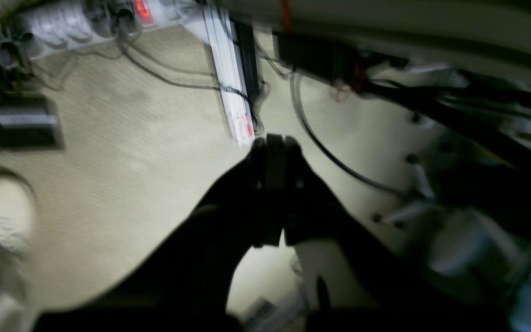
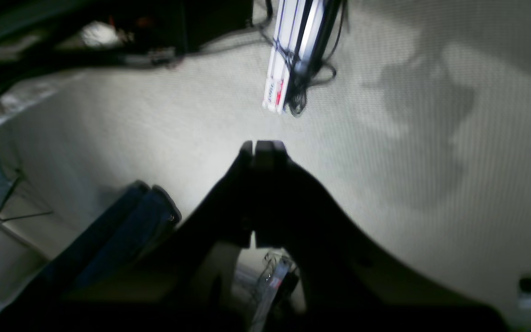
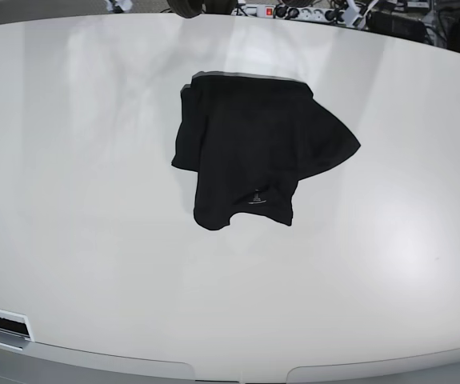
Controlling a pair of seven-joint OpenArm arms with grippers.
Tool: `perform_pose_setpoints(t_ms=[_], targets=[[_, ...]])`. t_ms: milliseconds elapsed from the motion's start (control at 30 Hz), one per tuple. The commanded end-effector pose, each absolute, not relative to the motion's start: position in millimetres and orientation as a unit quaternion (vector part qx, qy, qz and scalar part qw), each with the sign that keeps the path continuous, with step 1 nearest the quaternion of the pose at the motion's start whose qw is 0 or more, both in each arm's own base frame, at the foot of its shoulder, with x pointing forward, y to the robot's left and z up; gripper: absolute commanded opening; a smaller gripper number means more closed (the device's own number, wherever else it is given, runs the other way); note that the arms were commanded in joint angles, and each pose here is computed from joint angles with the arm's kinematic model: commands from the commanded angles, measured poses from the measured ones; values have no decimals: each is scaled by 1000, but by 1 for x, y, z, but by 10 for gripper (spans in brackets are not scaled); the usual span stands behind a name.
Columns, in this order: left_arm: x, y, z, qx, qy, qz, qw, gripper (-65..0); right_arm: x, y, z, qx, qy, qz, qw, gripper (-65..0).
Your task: Layout the t-shirt on the table in an organized manner, then fold the t-shirt properly
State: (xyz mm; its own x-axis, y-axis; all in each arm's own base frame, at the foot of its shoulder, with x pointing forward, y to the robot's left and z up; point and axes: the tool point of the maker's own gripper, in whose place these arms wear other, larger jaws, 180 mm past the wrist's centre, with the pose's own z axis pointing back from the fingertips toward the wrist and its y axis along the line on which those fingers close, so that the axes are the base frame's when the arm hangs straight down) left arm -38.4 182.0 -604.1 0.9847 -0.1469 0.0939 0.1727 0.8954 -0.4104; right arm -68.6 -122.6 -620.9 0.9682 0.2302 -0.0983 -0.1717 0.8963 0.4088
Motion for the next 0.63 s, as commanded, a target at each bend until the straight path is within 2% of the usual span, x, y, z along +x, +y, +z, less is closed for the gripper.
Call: perform_pose_setpoints(t_ms=[0, 100, 267, 400, 600], targets=[[-28, 183, -609, -198, -43, -94, 975, -650, -62, -116, -623, 206, 63, 114, 970, -650], [-2, 173, -625, -148, -62, -110, 981, -650, -40, -95, -629, 190, 50, 150, 969, -650], [30, 137, -635, -109, -100, -94, 985, -650, -10, -76, -636, 155, 23, 161, 974, -650], [31, 110, -635, -132, -103, -84, 982, -650, -1, -67, -635, 165, 15, 168, 972, -650], [41, 103, -633, -142, -110, -58, 982, -650, 6, -64, -634, 168, -2, 166, 972, -650]])
